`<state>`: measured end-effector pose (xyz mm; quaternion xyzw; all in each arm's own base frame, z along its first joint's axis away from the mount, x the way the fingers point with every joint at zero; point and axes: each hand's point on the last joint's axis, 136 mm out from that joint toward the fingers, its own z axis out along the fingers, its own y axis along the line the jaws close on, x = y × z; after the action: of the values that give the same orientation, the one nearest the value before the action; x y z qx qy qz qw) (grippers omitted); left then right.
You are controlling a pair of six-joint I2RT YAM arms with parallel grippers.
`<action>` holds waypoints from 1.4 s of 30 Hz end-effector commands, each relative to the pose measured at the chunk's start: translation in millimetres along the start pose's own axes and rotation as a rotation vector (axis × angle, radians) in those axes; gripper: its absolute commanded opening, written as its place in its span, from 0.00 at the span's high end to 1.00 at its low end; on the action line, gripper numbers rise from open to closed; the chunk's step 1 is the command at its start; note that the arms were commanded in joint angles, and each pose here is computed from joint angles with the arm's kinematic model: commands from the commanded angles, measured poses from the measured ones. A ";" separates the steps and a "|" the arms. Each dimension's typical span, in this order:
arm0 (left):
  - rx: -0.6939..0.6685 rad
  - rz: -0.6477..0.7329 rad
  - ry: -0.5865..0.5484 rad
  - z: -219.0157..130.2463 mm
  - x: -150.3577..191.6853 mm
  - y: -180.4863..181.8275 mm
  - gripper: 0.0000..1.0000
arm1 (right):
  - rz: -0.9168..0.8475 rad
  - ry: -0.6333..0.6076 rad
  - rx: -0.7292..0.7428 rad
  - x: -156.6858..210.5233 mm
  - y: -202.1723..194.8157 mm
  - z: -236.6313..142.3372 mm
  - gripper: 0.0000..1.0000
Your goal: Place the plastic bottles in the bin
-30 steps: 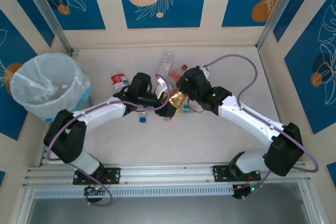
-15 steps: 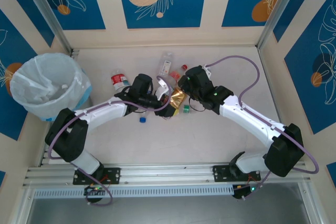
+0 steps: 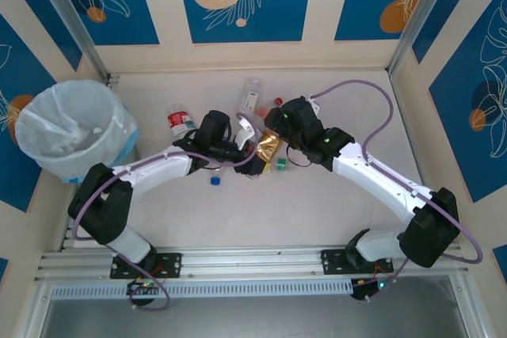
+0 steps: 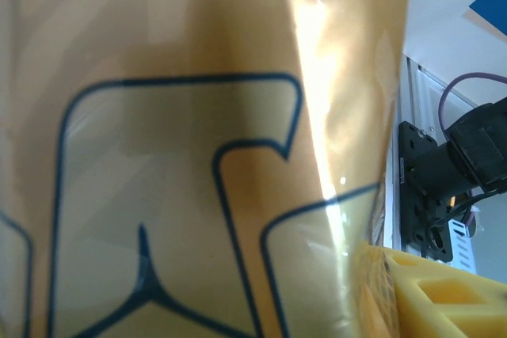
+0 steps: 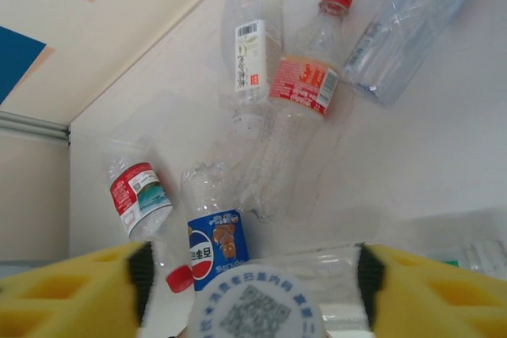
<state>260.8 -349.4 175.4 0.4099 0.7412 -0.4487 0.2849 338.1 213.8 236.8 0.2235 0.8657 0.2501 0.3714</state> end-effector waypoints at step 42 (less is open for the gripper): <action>-1.099 -0.192 -0.259 -278.3 -64.3 41.3 0.68 | -0.464 -0.053 -0.368 14.3 47.6 -20.4 0.00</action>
<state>319.0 -142.5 319.4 0.0992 0.8530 -0.1277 0.4962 321.5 248.9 260.2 -0.0483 0.8365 0.2912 0.4617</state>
